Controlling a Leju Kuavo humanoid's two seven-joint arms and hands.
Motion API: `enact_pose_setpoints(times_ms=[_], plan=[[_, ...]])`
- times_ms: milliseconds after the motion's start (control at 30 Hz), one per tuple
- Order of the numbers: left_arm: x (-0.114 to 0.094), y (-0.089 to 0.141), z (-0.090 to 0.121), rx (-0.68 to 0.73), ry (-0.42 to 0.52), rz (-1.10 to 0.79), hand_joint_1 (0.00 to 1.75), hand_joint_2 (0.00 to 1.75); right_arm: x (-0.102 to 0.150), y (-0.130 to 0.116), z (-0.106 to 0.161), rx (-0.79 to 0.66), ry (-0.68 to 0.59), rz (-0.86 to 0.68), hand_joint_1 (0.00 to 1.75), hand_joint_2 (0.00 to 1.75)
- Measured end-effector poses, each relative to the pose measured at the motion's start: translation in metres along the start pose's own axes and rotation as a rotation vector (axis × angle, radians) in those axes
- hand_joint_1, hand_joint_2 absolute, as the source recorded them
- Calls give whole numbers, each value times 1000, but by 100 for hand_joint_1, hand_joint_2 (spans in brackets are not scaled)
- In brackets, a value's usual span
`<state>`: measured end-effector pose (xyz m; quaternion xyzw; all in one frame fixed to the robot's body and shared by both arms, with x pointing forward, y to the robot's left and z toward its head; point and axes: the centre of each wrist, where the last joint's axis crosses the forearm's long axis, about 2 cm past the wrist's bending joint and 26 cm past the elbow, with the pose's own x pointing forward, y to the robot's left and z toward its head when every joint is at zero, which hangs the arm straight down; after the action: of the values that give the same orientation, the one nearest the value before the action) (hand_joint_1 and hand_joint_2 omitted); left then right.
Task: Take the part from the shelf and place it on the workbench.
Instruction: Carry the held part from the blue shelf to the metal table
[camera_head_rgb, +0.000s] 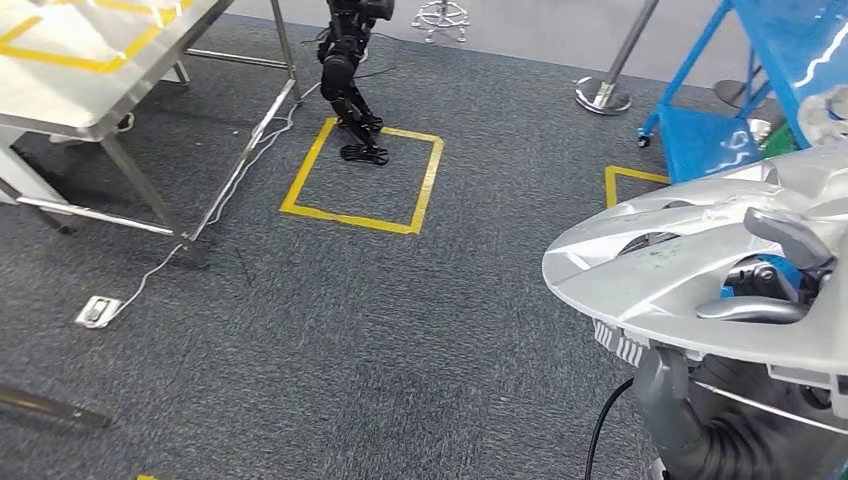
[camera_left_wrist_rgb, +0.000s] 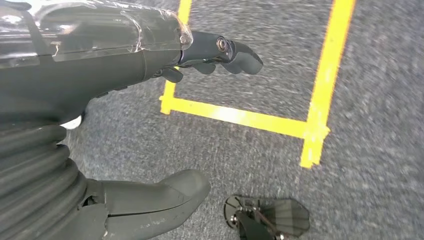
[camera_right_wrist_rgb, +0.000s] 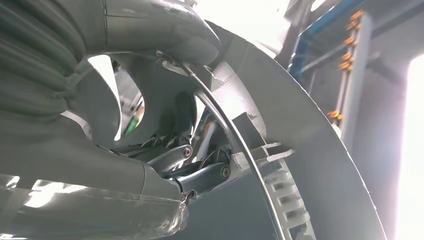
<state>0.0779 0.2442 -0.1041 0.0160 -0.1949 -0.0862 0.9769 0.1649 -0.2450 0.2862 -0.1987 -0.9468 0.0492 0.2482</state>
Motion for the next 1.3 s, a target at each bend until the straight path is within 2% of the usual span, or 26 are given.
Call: enact_pose_setpoints(times_ms=[167,367,667,1100,1300], plan=[[-1,2,0,14,-25,-1,0,175,-1,1,-3,-7,-30,-38,175,175],[-3,17,-1,46,-39,12,0,175,-1,5,-13,-16,-85,-70,175,175],[-4,22,-2,44,39,24,0,175,-3,12,-16,-36,-96,-118,175,175],[-2,23,-2,44,83,21,0,175,-4,18,-11,-13,-68,-138,175,175],[-3,25,-2,45,63,4,0,175,-4,18,-10,-25,-79,-140,175,175]])
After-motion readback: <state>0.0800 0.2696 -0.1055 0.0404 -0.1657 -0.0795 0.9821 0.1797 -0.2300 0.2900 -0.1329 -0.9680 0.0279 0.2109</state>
